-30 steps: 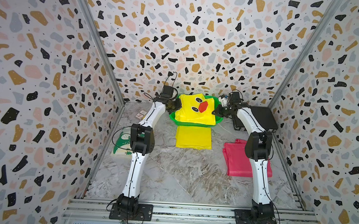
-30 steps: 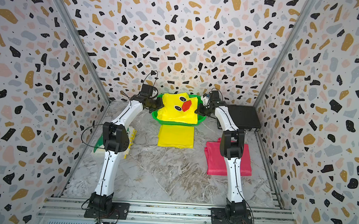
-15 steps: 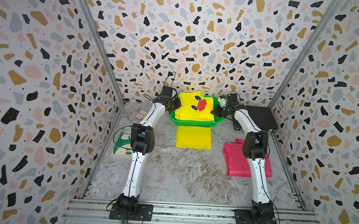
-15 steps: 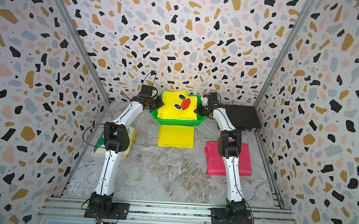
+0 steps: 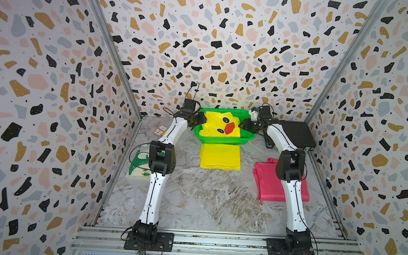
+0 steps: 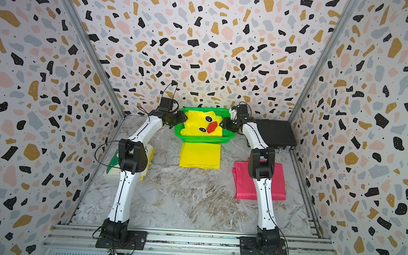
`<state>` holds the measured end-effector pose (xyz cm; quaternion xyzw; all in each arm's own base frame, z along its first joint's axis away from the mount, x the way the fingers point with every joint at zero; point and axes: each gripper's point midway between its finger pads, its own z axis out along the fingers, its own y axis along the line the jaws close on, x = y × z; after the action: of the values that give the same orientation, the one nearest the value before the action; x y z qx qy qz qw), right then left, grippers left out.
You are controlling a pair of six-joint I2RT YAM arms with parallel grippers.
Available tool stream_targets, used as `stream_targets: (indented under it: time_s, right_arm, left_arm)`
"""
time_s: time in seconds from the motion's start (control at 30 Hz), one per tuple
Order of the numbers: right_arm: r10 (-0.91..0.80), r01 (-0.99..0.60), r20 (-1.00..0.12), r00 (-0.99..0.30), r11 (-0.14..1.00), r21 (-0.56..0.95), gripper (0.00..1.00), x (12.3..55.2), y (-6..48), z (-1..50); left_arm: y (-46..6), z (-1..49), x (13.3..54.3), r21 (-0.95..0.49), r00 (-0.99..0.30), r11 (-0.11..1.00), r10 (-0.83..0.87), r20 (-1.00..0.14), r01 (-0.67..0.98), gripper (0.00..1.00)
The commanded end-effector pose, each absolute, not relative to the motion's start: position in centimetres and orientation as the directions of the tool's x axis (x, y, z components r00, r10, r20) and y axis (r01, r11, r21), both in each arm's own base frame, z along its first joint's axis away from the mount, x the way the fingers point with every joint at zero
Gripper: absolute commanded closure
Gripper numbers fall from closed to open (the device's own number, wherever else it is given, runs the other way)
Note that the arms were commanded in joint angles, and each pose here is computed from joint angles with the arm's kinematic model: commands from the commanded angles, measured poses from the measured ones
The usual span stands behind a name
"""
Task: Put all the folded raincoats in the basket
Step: Place the raincoat in the basket, then move the raincoat to the center of the board.
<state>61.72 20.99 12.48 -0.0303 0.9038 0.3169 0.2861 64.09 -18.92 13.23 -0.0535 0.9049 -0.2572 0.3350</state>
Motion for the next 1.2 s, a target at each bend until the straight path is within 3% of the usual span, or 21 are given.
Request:
stream_targets:
  time_s: [0.0, 0.17, 0.53, 0.9, 1.17]
  right_arm:
    - [0.119, -0.259, -0.597, -0.794, 0.821, 0.509, 0.41, 61.1, 19.8, 17.7]
    - [0.110, -0.294, -0.616, -0.780, 0.805, 0.515, 0.40, 59.9, 19.9, 20.9]
    - [0.033, -0.324, -0.603, -0.797, 0.819, 0.473, 0.43, 53.9, 19.1, 24.1]
    - [-0.015, -0.282, -0.546, -0.838, 0.868, 0.408, 0.43, 42.2, 16.0, 21.5]
    - [-0.016, -0.207, -0.485, -0.875, 0.917, 0.342, 0.40, 33.1, 12.9, 18.8]
  left_arm:
    - [-18.1, 16.2, 63.9, -0.462, -0.742, 0.881, -0.242, -0.625, 0.102, 0.20]
    - [-17.7, 19.1, 62.7, -0.446, -0.735, 0.887, -0.222, -0.641, 0.121, 0.11]
    - [-17.7, 22.1, 57.2, -0.483, -0.761, 0.863, -0.214, -0.612, 0.146, 0.10]
    - [-18.0, 21.2, 48.3, -0.554, -0.796, 0.826, -0.267, -0.543, 0.101, 0.09]
    - [-21.3, 18.1, 40.8, -0.523, -0.855, 0.841, -0.165, -0.492, 0.138, 0.10]
